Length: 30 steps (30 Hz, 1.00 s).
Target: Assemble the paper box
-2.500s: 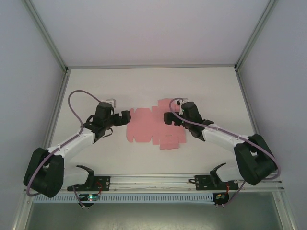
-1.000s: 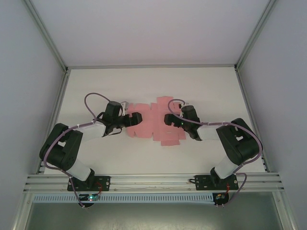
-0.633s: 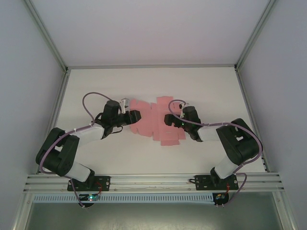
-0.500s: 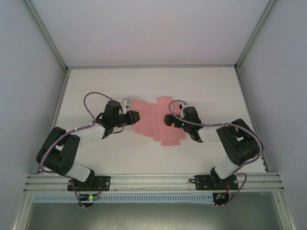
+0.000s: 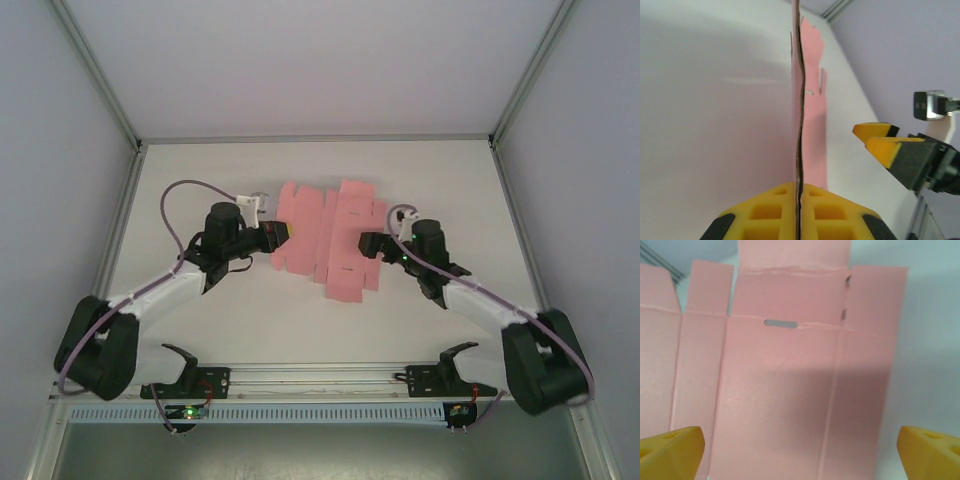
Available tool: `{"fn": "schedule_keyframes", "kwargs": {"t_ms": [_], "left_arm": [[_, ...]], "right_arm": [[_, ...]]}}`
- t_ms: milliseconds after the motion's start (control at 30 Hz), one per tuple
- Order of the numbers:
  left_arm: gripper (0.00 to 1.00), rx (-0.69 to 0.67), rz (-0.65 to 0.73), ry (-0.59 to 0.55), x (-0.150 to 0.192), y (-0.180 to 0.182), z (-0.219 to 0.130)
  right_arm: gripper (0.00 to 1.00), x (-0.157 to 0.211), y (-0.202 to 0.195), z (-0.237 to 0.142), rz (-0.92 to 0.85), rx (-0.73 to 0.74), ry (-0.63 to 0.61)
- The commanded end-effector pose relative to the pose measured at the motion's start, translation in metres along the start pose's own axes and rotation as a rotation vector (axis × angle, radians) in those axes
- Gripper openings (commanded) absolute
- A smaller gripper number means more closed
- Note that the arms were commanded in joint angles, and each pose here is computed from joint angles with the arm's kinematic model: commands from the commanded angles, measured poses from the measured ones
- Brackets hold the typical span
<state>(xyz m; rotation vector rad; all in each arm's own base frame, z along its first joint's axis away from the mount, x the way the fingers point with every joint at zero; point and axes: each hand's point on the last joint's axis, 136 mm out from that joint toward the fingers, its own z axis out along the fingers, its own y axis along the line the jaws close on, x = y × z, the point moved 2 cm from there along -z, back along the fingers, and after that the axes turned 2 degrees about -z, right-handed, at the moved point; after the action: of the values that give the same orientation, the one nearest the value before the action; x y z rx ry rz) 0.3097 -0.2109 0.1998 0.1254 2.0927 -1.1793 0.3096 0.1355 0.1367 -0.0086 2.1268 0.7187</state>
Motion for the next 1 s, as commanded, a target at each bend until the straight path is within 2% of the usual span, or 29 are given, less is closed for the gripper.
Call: {"fn": "schedule_keyframes", "kwargs": {"t_ms": [0, 267, 433, 700, 767, 967], "left_arm": [[0.00, 0.105, 0.100, -0.044, -0.011, -0.038, -0.018], [0.00, 0.247, 0.170, -0.116, -0.015, -0.084, -0.055], [0.00, 0.339, 0.202, -0.147, -0.017, -0.111, -0.077], [0.00, 0.358, 0.231, -0.199, -0.014, -0.121, -0.098], [0.00, 0.363, 0.238, -0.203, -0.014, -0.124, -0.101], [0.00, 0.313, 0.233, -0.211, -0.014, -0.116, -0.100]], "right_arm": [[0.98, 0.004, -0.002, -0.019, 0.008, -0.048, -0.001], [0.98, 0.003, 0.010, -0.045, 0.033, -0.223, -0.072], [0.93, -0.009, 0.033, -0.055, 0.029, -0.382, -0.102], [0.85, -0.009, 0.050, -0.064, -0.006, -0.507, -0.117], [0.80, -0.011, 0.053, -0.066, -0.009, -0.522, -0.120], [0.46, -0.012, 0.062, -0.075, -0.042, -0.570, -0.144]]}}
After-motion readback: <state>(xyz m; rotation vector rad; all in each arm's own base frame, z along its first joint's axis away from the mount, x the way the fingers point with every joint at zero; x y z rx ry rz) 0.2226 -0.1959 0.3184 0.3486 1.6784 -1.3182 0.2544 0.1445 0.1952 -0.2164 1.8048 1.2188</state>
